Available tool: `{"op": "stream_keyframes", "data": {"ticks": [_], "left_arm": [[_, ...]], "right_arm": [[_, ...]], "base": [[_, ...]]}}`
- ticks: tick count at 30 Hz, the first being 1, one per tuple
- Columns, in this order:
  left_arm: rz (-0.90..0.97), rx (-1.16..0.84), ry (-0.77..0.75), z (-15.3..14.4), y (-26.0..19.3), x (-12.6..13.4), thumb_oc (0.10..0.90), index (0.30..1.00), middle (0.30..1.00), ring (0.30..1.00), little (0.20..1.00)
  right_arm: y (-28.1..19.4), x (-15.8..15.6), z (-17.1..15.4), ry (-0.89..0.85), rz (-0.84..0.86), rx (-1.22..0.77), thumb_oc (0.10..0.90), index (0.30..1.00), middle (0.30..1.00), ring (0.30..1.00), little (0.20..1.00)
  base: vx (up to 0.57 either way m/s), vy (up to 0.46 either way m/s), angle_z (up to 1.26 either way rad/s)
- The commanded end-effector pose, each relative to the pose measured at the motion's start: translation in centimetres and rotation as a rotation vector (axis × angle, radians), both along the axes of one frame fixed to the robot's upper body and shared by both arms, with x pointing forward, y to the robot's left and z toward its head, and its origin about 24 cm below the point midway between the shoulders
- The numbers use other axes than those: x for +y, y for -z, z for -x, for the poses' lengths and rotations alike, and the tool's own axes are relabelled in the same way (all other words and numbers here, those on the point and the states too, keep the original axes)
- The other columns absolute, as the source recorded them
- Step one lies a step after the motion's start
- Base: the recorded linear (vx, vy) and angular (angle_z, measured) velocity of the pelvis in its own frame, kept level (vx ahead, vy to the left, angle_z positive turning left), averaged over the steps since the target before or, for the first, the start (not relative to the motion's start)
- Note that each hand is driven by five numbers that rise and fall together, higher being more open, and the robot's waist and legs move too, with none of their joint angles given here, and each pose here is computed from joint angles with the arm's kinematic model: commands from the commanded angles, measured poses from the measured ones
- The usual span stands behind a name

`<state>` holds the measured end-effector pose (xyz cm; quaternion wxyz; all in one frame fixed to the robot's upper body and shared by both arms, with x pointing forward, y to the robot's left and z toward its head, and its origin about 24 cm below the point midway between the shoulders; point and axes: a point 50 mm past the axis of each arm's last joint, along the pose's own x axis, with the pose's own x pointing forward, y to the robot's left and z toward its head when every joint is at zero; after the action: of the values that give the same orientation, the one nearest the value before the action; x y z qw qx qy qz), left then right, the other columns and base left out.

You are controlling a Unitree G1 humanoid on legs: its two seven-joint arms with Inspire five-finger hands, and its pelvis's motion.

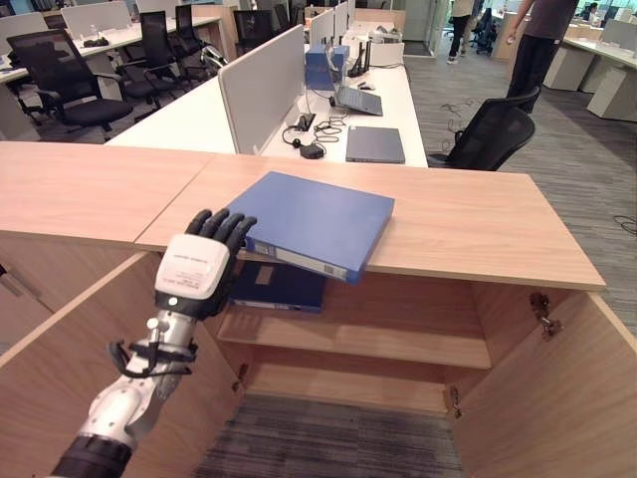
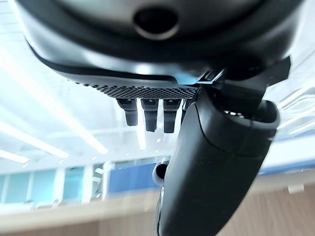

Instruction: Put the empty folder in the office cabinet

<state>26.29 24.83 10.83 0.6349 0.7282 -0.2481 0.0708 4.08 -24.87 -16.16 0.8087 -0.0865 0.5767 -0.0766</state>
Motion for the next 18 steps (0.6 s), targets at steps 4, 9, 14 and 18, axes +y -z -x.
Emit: {"op": "stream_keyframes", "data": {"ticks": [4, 9, 14, 18], "left_arm": [[-0.122, -0.280, 0.134, -2.9, -7.6, -2.3, 0.800, 0.900, 0.900, 0.900, 0.900], [-0.136, -0.283, 0.151, -3.1, -7.7, -2.8, 0.800, 0.900, 0.900, 0.900, 0.900], [-0.112, -0.273, 0.160, -3.3, -7.6, -3.2, 0.800, 0.900, 0.900, 0.900, 0.900], [-0.098, -0.268, 0.170, -3.5, -7.5, -3.5, 0.800, 0.900, 0.900, 0.900, 0.900]], "right_arm": [[-0.5, -0.4, -3.0, -0.059, 0.010, -0.070, 0.800, 0.900, 0.900, 0.900, 0.900], [-0.5, -0.6, -2.8, -0.036, 0.017, -0.069, 0.800, 0.900, 0.900, 0.900, 0.900], [-0.3, -0.4, -2.5, -0.036, 0.015, -0.052, 0.800, 0.900, 0.900, 0.900, 0.900], [-0.3, -0.5, -2.4, -0.029, 0.021, -0.043, 0.800, 0.900, 0.900, 0.900, 0.900]], "base": [[0.00, 0.001, -0.01], [0.00, 0.009, -0.03], [0.00, 0.000, 0.00], [0.00, 0.002, -0.01]]}}
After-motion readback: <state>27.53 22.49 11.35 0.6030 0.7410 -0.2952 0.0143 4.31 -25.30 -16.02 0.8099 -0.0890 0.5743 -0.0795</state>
